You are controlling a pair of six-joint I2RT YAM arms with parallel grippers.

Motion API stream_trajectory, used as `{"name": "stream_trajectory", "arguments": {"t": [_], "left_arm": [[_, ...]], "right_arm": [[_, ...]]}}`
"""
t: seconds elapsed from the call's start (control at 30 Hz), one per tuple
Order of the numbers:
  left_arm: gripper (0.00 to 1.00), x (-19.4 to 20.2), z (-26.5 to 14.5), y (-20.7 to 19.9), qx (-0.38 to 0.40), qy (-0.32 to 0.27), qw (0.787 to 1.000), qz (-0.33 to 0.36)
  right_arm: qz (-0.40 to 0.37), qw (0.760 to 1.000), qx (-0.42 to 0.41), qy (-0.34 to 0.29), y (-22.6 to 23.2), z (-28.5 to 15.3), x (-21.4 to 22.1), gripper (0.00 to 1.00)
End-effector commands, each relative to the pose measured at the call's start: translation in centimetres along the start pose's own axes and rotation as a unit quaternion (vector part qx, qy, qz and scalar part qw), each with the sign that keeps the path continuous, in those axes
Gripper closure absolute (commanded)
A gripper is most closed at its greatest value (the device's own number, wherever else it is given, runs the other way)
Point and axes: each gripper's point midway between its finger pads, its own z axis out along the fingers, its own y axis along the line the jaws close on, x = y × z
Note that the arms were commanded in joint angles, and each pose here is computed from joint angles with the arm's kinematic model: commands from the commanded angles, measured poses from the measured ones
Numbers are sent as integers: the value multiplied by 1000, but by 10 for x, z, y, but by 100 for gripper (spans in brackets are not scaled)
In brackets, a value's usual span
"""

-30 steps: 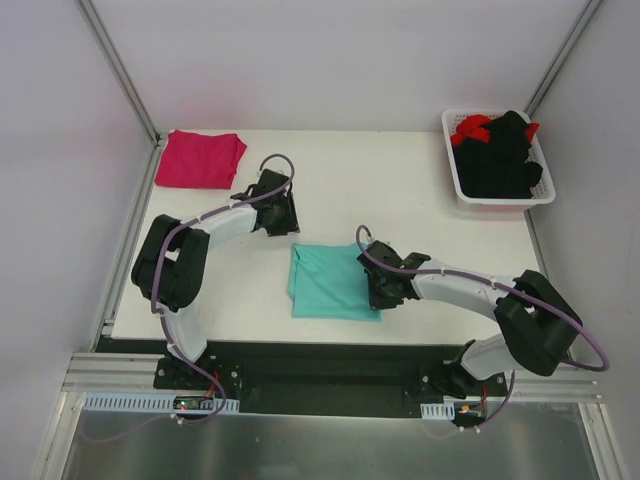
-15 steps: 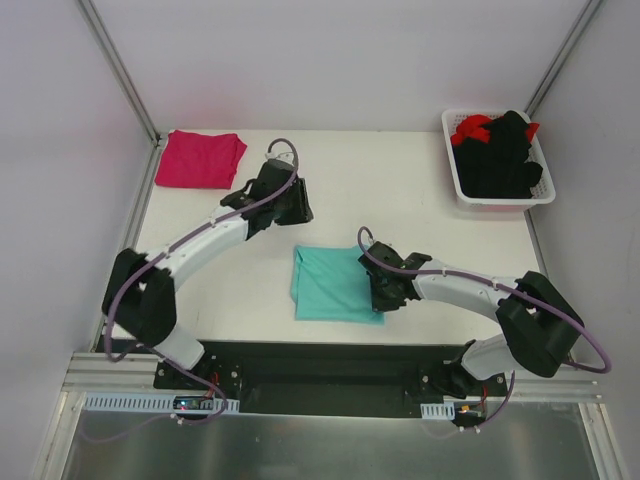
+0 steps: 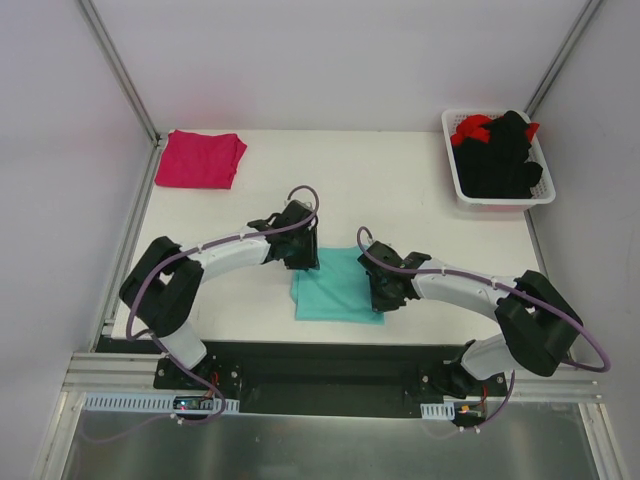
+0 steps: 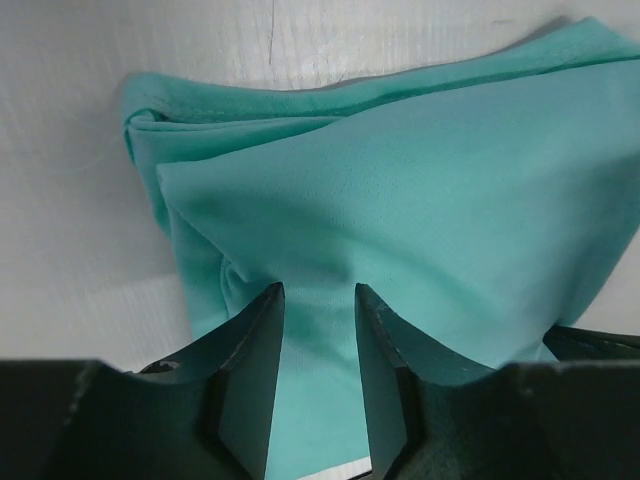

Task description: Fold and stack the t-shirts

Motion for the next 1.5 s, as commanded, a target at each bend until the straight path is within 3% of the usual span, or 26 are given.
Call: {"name": "stream_trajectory", "arguments": {"t": [0.0, 0.37, 0.87, 1.03, 1.2, 1.47], "left_arm": [[66, 0, 9, -24, 34, 2, 999, -8], [66, -11, 25, 0, -13, -16, 1000, 8], [66, -58, 27, 60, -54, -42, 998, -8], [67, -94, 16, 51, -41, -77, 996, -13], [66, -127, -28, 20, -18, -117, 993, 0], [65, -136, -83, -13, 14, -151, 988, 5]], "right_arm": [[-5, 1000, 26, 17, -10, -2, 6, 99], [-10, 999, 33, 19, -15, -3, 7, 99], [-16, 999, 37, 24, -17, -1, 11, 99], [-17, 999, 34, 25, -16, -1, 11, 99], [-15, 999, 32, 21, -15, -4, 9, 99], [-15, 999, 28, 20, -14, -5, 8, 99]]}}
